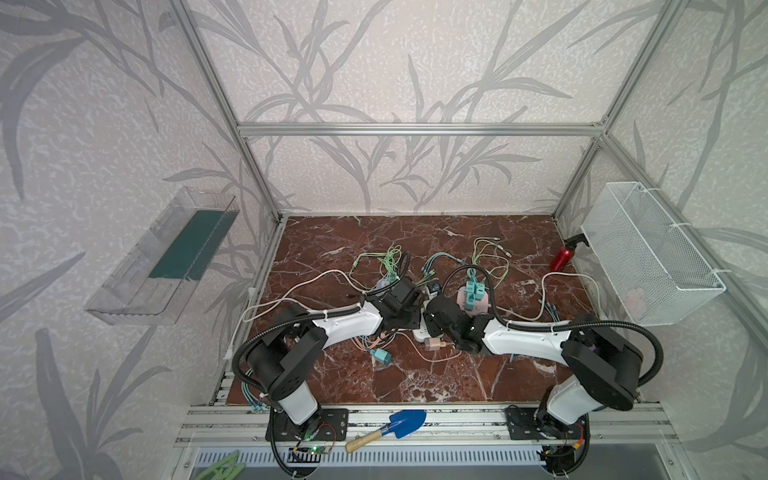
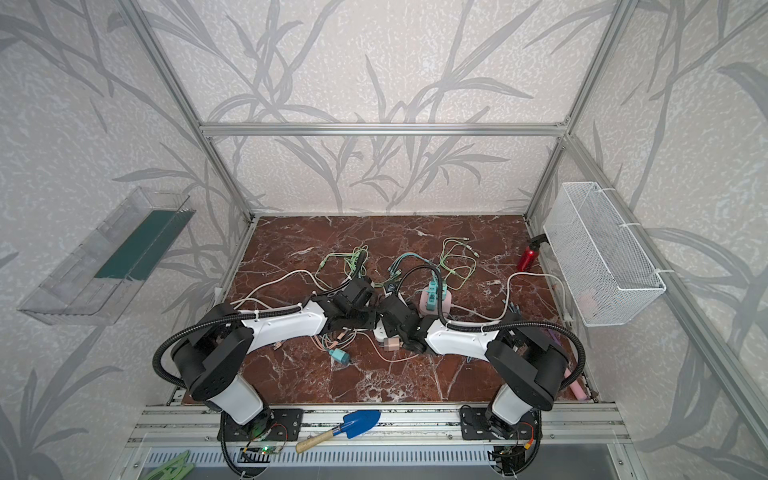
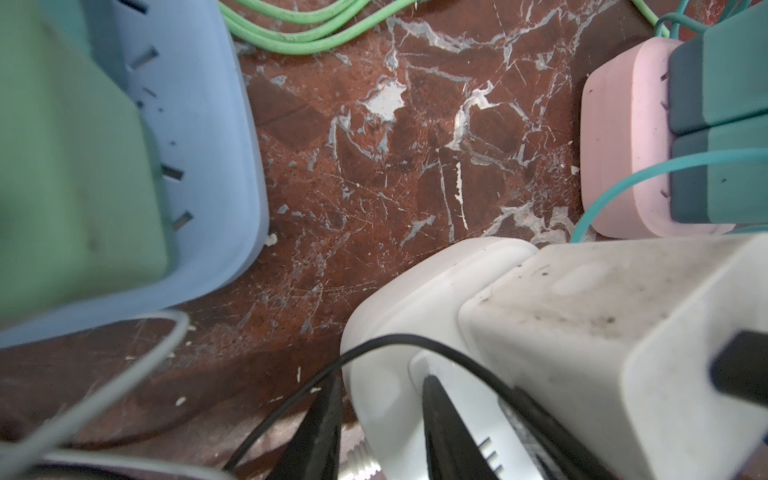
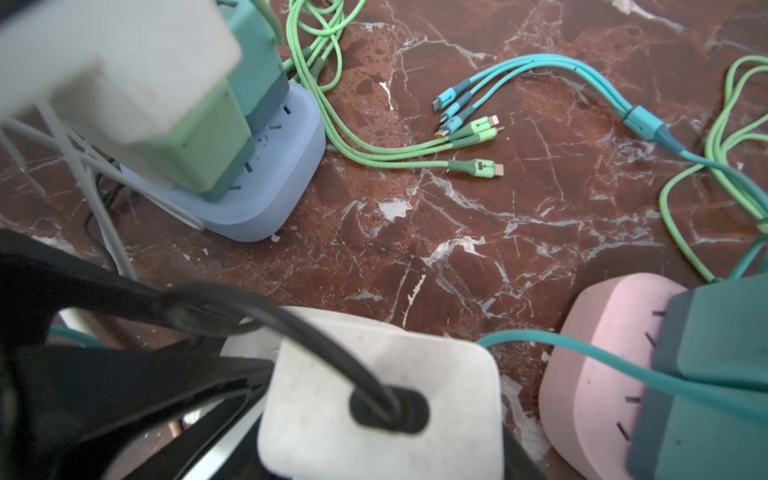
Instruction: Pull the plug off the socket
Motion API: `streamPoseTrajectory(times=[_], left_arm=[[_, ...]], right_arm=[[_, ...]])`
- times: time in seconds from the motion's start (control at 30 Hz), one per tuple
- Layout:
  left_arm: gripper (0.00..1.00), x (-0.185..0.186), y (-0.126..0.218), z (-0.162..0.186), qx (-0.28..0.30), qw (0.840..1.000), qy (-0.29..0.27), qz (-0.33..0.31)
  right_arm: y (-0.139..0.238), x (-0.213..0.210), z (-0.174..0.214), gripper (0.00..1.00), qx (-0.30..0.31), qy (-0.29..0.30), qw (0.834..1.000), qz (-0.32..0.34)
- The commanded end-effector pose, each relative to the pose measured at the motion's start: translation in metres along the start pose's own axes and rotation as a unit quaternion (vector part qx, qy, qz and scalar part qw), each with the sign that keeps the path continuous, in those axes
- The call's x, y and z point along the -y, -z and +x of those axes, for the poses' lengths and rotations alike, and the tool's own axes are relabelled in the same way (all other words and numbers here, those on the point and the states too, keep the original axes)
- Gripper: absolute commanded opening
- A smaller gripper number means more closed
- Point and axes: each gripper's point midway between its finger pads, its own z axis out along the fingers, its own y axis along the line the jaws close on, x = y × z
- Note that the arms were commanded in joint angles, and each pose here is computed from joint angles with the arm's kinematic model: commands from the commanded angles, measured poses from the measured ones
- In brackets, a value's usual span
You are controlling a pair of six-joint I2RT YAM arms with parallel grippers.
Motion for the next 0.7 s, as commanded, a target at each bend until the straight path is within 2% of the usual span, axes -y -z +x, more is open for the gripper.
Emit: streamPoseTrajectory(times=[0.0, 0.3, 0.4, 0.53, 0.67], left_arm=[[0.34, -0.039, -0.015, 0.049, -0.083, 0.994, -0.013, -0.075], [0.34, -0.041, -0.017, 0.051, -0.087, 0.993, -0.013, -0.076], [0.34, -0.041, -0.018, 0.052, -0.089, 0.993, -0.013, -0.077], [0.34, -0.042, -0.017, 0.051, -0.088, 0.993, -0.014, -0.079], [0.34, -0.042, -0.015, 0.051, -0.086, 0.993, -0.014, -0.080]], right_arm=[[0.013, -0.020, -0.034, 0.37, 0.052, -0.045, 0.996, -0.054], [0.019, -0.011, -0.039, 0.36, 0.057, -0.056, 0.995, -0.052], [0.018, -0.017, -0.036, 0.35, 0.052, -0.036, 0.996, -0.057], [0.018, -0.022, -0.037, 0.35, 0.046, 0.010, 0.998, -0.032], [0.019, -0.019, -0.037, 0.35, 0.047, 0.014, 0.999, -0.021]])
